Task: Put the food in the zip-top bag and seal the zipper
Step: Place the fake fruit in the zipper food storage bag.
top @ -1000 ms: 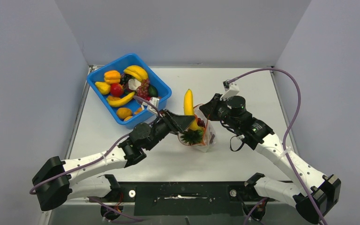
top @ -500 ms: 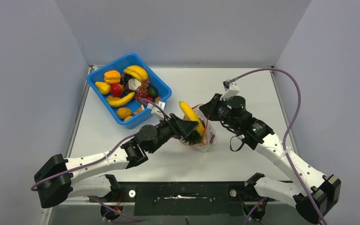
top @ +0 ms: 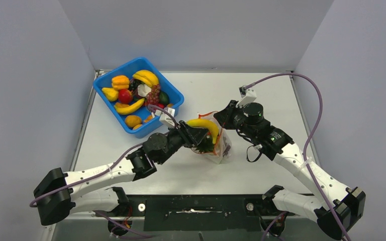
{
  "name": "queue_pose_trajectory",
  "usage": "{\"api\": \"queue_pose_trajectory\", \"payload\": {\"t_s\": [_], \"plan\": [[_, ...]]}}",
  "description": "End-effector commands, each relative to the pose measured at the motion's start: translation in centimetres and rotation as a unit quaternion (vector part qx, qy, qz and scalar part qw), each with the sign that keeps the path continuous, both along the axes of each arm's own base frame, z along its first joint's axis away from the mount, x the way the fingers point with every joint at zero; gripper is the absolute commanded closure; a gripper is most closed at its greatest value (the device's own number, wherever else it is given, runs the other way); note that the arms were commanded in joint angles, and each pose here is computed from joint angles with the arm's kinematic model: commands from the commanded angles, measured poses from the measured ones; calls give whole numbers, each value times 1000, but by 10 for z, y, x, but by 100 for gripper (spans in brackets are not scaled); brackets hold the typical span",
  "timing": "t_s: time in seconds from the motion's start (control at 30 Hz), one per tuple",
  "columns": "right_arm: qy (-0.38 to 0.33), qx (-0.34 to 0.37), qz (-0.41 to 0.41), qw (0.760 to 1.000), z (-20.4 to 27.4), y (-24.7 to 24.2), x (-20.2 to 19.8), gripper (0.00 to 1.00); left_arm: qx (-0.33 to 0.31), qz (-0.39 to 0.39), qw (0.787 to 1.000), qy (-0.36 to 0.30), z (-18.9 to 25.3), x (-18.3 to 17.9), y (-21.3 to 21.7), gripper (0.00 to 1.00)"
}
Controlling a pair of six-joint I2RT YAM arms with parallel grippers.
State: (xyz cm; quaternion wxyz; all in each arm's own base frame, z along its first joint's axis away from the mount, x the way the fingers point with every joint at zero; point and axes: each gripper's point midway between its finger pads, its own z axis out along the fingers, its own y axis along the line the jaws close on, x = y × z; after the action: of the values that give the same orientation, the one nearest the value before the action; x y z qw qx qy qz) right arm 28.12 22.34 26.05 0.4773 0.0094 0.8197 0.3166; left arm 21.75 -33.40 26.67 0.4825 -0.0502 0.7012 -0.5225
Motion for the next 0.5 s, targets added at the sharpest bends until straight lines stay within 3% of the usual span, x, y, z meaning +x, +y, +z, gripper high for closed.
{"api": "queue_pose_trajectory", "payload": {"t_s": [0.0, 0.2, 0.47], "plan": [[-63, 50, -1, 997, 47, 7, 7, 100, -15, -21, 999, -33, 33, -1, -13, 61], [-63, 47, -1, 997, 47, 7, 6, 100, 27, -23, 998, -50, 37, -2, -12, 58], [-60, 47, 1, 997, 47, 7, 5, 100, 113, 73, 989, -59, 35, 17, 38, 51]]}}
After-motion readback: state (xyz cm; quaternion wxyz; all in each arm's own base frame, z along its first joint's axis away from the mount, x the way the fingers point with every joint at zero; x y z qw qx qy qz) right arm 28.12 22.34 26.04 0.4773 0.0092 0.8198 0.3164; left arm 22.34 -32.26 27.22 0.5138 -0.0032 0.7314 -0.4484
